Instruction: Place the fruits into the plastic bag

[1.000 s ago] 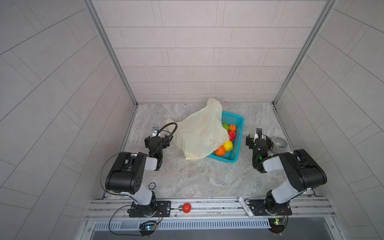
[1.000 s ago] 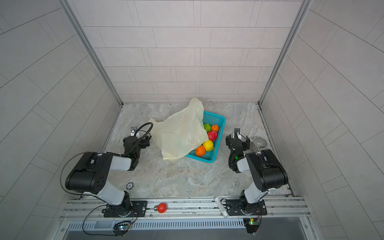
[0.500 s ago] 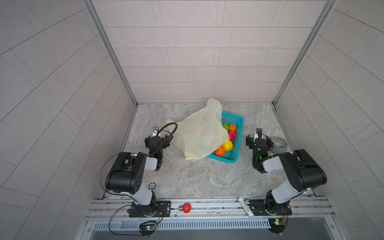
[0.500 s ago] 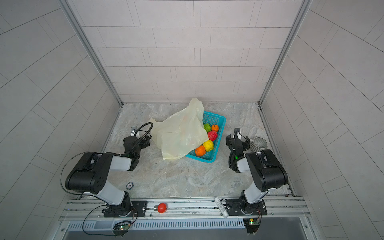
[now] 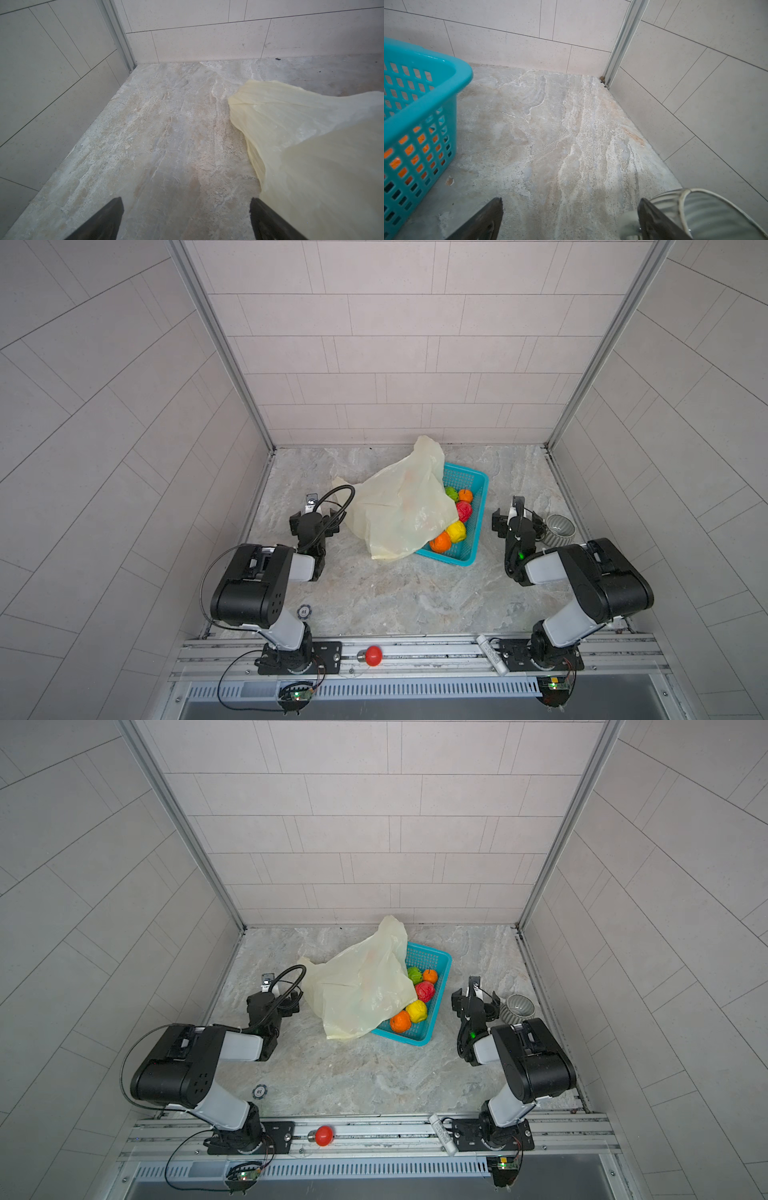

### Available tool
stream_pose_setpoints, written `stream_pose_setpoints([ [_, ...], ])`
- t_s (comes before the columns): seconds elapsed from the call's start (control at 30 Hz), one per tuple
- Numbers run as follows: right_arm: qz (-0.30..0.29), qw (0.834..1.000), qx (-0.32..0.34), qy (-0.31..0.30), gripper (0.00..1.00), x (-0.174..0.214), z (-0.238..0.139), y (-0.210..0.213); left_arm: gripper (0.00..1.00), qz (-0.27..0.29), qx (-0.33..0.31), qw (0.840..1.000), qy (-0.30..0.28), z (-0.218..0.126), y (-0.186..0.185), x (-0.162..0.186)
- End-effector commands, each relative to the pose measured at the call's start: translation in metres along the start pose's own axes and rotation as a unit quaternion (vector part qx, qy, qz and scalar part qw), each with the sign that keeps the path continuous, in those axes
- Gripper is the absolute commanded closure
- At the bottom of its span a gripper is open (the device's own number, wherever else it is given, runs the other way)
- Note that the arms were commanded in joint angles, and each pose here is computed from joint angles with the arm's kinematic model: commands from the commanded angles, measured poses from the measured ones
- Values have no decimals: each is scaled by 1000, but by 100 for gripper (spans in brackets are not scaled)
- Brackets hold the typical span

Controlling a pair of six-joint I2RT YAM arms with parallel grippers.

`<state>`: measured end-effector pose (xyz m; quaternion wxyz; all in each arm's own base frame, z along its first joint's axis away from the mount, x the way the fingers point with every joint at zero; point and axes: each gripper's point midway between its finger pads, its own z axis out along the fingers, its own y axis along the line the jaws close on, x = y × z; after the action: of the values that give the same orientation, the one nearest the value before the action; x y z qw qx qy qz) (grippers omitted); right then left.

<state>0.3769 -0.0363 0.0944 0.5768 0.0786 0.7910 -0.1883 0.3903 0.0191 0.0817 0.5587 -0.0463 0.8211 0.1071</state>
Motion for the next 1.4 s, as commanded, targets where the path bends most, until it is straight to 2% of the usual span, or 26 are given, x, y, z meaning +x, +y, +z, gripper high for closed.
stream_pose_setpoints([
  [0.0,-3,1000,12,-8,1,-5,2,-4,0,-5,-1,1000,-10,3,1,-7],
  [0.6,-1,1000,12,-7,1,-5,2,-4,0,3,-16,1000,-25,-2,1,-10],
  [0.7,14,1000,-9,7,1,-3,8,-6,0,0,-17,1000,-21,-1,3,-9],
  [0.77,15,1000,-13,2,1,-3,8,-6,0,-16,7,1000,0,6,4,-6],
  [0.87,-1,1000,-27,1,1,-11,5,1,0,-18,0,1000,-2,6,7,-12],
  [0.97,-45,999,-13,21,4,-41,-3,3,0,-11,-21,997,76,10,15,-34],
  [1.0,-46,999,-4,27,8,-50,-3,2,0,-3,-23,995,96,10,15,-44],
  [1.03,-22,999,35,32,9,-63,-4,-9,0,5,-30,993,111,10,18,-52],
  [1.1,22,997,60,48,9,-85,-10,-17,0,-28,-66,993,97,9,29,-66],
  [1.13,45,996,57,56,10,-93,-14,-16,0,-54,-80,992,78,8,34,-74],
  [1.2,67,995,36,60,10,-103,-26,-6,0,-104,-88,987,82,0,37,-83],
  [1.27,61,996,-12,66,11,-111,-40,15,0,-153,-74,979,115,-7,32,-90],
  [1.37,21,993,-77,86,11,-115,-65,49,0,-212,-9,961,180,-14,3,-97],
])
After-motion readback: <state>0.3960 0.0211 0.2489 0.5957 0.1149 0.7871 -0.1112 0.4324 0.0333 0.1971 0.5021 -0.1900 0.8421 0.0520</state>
